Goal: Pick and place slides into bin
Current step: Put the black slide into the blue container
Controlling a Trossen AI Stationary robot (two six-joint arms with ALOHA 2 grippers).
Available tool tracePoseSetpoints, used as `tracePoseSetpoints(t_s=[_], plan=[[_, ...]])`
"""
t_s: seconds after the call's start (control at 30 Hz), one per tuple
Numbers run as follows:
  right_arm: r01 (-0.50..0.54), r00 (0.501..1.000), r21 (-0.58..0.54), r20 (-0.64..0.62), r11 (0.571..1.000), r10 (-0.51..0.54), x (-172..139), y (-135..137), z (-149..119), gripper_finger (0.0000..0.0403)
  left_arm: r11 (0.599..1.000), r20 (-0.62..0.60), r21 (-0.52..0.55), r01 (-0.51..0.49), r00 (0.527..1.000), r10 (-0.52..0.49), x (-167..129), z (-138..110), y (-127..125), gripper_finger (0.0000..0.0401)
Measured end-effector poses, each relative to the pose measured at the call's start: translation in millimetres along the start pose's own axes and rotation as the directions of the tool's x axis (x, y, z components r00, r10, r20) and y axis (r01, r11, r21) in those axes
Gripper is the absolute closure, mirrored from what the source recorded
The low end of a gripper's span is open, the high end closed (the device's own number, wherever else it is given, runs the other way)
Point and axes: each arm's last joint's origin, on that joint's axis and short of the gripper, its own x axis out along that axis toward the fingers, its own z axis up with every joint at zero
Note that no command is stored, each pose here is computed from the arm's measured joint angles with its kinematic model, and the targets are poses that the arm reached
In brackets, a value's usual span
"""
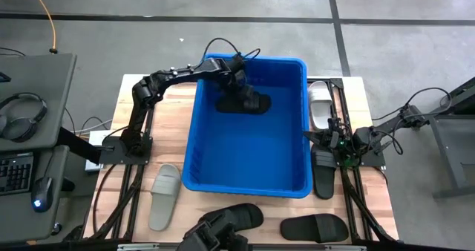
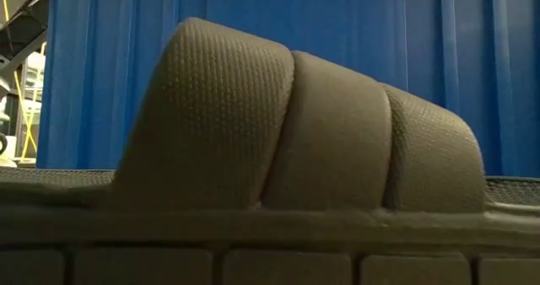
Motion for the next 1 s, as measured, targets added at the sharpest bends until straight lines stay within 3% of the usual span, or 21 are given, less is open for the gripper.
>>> tracePoseSetpoints(t_s=[0.1, 0.3, 0.5, 0.6, 0.7, 0.8, 1.0], plan=[[-0.001, 1.000, -0.005, 0.000, 1.000, 0.001, 0, 0, 0, 0.0402, 0.999, -0.054, 0.052, -0.007, 0.999, 0.009, -11, -1, -3, 0.0129], [-0.007, 1.000, 0.066, -0.002, 0.998, 0.007, 0, 1, 0, 0.0402, 0.989, -0.116, 0.127, 0.081, 0.991, -0.066, -37, 1, -21, 0.0130], [-0.108, 0.994, 0.025, 0.020, 0.994, 0.107, -1, 10, 5, 0.0402, 0.974, -0.021, 0.172, 0.148, 0.989, -0.147, -77, 12, -49, 0.0128], [-0.183, 0.980, -0.027, 0.073, 0.983, 0.185, -2, 19, 11, 0.0402, 0.943, 0.069, 0.245, 0.224, 0.966, -0.248, -116, 18, -68, 0.0128], [-0.262, 0.958, -0.098, 0.090, 0.960, 0.270, -5, 27, 15, 0.0402, 0.905, 0.186, 0.326, 0.273, 0.920, -0.344, -158, 19, -87, 0.0128], [-0.317, 0.936, -0.166, 0.102, 0.934, 0.336, -7, 32, 19, 0.0402, 0.854, 0.299, 0.398, 0.335, 0.833, -0.466, -197, 8, -94, 0.0128], [-0.324, 0.915, -0.234, 0.169, 0.917, 0.367, -9, 39, 26, 0.0402, 0.794, 0.483, 0.542, 0.274, 0.672, -0.561, -280, -34, -108, 0.0128]])
